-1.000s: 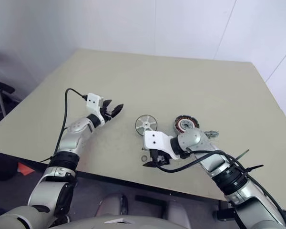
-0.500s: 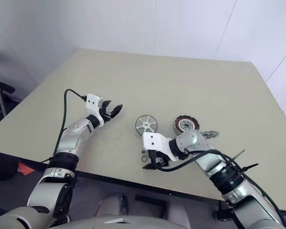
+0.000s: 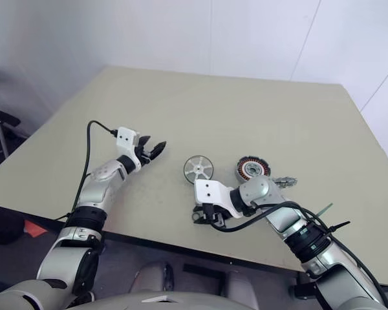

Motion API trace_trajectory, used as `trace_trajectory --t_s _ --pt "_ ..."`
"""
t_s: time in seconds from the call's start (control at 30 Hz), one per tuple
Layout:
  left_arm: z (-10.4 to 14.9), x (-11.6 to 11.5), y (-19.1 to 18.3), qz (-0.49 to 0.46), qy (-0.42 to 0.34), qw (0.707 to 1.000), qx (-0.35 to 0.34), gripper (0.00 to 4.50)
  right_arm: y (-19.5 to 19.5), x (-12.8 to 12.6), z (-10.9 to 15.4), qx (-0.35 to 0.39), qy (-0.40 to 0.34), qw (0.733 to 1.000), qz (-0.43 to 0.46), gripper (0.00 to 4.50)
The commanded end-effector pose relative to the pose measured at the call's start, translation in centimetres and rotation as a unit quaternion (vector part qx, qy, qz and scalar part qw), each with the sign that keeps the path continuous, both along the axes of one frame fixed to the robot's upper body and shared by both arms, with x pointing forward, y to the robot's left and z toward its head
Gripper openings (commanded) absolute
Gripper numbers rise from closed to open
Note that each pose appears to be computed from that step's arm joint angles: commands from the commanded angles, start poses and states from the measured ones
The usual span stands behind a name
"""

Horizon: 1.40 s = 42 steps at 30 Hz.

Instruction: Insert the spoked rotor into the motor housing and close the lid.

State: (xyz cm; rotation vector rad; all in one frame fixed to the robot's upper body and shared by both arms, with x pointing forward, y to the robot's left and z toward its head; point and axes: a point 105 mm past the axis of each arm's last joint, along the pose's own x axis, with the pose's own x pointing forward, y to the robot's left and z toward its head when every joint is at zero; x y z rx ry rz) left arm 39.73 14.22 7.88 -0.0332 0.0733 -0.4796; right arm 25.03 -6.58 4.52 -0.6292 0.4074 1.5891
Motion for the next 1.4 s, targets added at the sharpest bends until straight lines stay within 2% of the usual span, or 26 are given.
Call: trace_trajectory --t_s 0.03,0.3,0.63,0.73,0.93,1.1,1.4 --pt "1.7 0.4 0.2 0.001 -0.032 0.999 0.006 3.69 -0.4 0.4 0.1 -0.003 -0.011 1.000 -0.008 0.61" --pt "1.7 0.4 0.0 0.000 -0.033 0.999 0.005 3.69 -0.6 1.1 0.4 -0.006 -0.039 0.999 -0.012 0.58" --pt "1.7 0.6 -0.6 -0.003 -0.033 0.999 -0.001 3.69 1.0 3.6 9.1 0.071 -0.141 0.987 -0.016 0.58" --pt "1.6 0.7 -0.9 -0.006 -0.033 0.999 -0.005 3.69 0.6 5.6 11.6 0.088 -0.185 0.978 -0.047 0.58" --pt "1.7 0.9 -1.9 -0.013 -0.036 0.999 -0.015 3.69 -3.0 9.3 14.1 0.036 -0.261 0.960 -0.099 0.58" --pt "1.7 1.0 -2.2 -0.014 -0.040 0.999 -0.019 3.69 -7.0 12.3 14.7 -0.025 -0.292 0.945 -0.144 0.58" --pt "1.8 1.3 -2.3 -0.013 -0.046 0.999 -0.024 3.69 -12.5 14.0 13.9 -0.109 -0.287 0.935 -0.180 0.58"
